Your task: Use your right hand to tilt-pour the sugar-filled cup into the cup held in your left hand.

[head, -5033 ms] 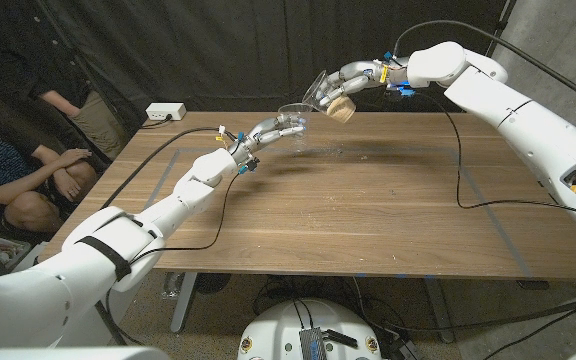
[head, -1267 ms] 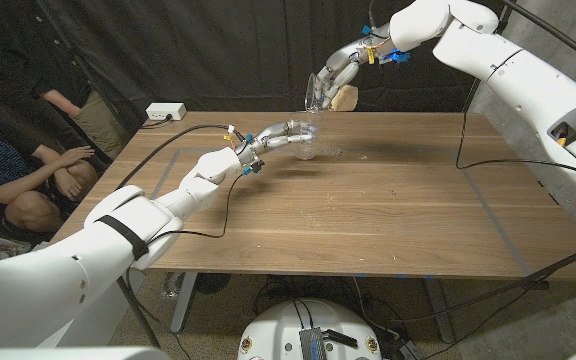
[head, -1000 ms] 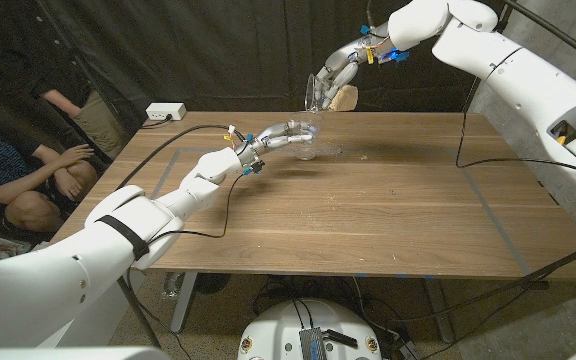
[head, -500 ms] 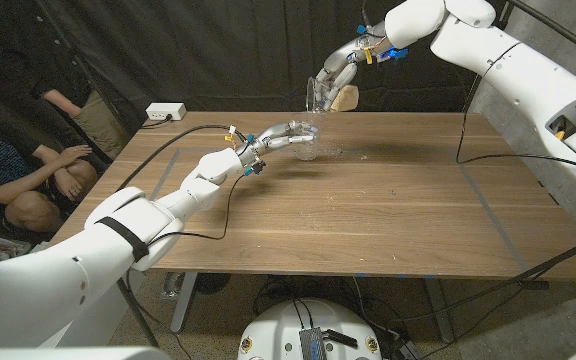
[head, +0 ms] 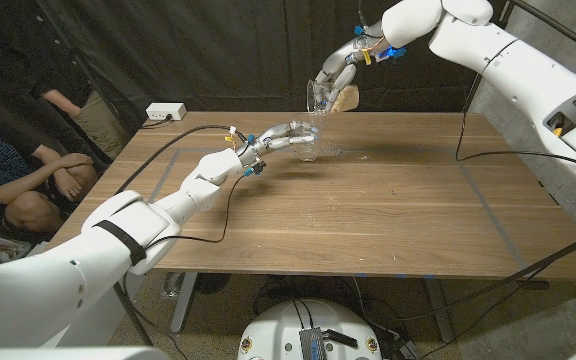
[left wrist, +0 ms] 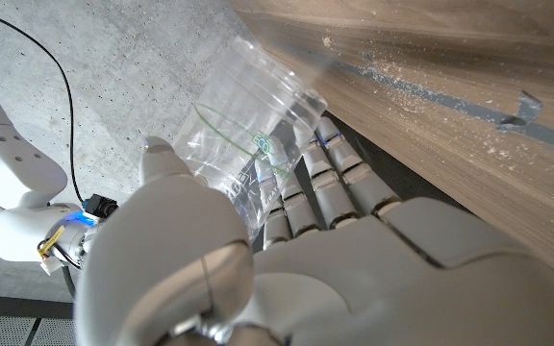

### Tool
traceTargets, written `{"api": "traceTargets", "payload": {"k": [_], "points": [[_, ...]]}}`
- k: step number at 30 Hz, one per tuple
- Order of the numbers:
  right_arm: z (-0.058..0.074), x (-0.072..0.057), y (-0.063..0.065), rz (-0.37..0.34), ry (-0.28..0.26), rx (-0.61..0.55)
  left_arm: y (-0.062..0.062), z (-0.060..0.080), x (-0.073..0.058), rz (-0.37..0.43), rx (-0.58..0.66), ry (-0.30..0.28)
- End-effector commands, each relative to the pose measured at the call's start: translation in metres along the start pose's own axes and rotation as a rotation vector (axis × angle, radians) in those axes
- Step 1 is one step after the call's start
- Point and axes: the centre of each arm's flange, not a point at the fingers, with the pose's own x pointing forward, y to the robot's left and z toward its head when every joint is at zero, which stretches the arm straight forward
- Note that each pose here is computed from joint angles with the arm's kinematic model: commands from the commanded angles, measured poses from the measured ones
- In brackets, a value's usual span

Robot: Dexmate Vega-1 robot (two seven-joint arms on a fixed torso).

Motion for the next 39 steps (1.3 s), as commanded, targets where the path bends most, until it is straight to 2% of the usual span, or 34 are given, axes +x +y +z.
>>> {"api": "traceTargets", "payload": {"k": [1, 25, 39], "points": [[0.0027, 0.0015, -0.0023, 0.017, 0.007, -0.063, -0.0007, 0.0012, -0.0001, -0.006, 0.002, -0.002], [0.0013, 0.0001, -0.007, 0.044, 0.021, -0.119, -0.0028, 0.0002, 0.0019, -0.011, -0.003, 0.006], [0.0056, 0.0018, -0.0098, 0.081, 0.025, -0.188, -0.0065, 0.0003, 0.0074, -0.02, -0.008, 0.01]]}}
